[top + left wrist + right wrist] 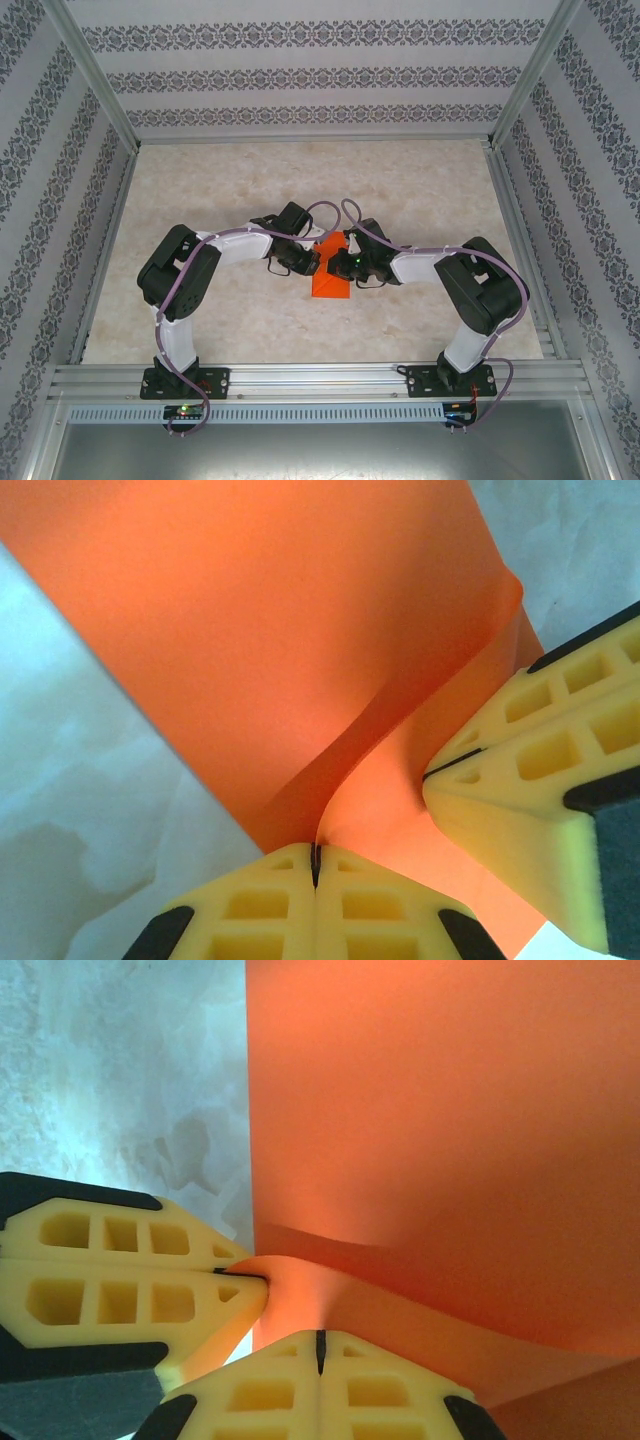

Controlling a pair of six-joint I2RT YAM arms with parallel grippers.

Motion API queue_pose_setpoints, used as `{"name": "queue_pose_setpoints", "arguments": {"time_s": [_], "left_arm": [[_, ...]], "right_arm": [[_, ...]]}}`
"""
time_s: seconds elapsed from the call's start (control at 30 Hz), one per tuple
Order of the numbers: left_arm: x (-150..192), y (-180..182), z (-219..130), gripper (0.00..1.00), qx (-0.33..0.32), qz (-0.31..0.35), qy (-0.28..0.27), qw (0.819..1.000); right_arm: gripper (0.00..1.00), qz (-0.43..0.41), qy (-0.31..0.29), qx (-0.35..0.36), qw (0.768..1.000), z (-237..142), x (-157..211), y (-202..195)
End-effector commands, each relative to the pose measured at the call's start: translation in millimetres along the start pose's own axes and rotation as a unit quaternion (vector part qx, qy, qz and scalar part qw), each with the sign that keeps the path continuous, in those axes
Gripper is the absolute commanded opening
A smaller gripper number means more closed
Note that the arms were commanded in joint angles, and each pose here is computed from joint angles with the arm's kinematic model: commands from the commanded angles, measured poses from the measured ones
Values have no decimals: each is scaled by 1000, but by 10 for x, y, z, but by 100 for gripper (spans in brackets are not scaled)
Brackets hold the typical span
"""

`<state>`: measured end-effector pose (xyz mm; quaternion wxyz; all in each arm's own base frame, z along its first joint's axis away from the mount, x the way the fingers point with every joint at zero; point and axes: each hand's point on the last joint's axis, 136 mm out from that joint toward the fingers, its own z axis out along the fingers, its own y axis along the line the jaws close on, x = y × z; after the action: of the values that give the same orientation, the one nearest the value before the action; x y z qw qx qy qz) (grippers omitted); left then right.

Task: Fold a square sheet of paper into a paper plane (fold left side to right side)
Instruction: Fold the triangle a second time at the center of the table.

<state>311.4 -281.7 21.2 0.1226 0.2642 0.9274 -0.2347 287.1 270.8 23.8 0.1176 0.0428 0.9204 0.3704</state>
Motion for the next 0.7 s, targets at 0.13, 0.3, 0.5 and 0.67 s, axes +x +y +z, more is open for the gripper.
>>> {"name": "queue_pose_setpoints", "arguments": {"time_s": [0.13, 0.3, 0.5, 0.67], "left_arm": [[58, 15, 60, 0, -5, 10, 17, 1000], [41, 11, 50, 0, -6, 10, 16, 1000], [19, -8, 38, 2, -2, 8, 14, 1000], [-107, -93, -133, 10, 2, 8, -14, 1000]], "right_arm": [[3, -10, 3, 36, 999, 7, 60, -172], [3, -5, 5, 46, 999, 6, 77, -249], [3, 2, 11, 55, 998, 14, 117, -334], [3, 7, 16, 64, 998, 24, 155, -394]]}}
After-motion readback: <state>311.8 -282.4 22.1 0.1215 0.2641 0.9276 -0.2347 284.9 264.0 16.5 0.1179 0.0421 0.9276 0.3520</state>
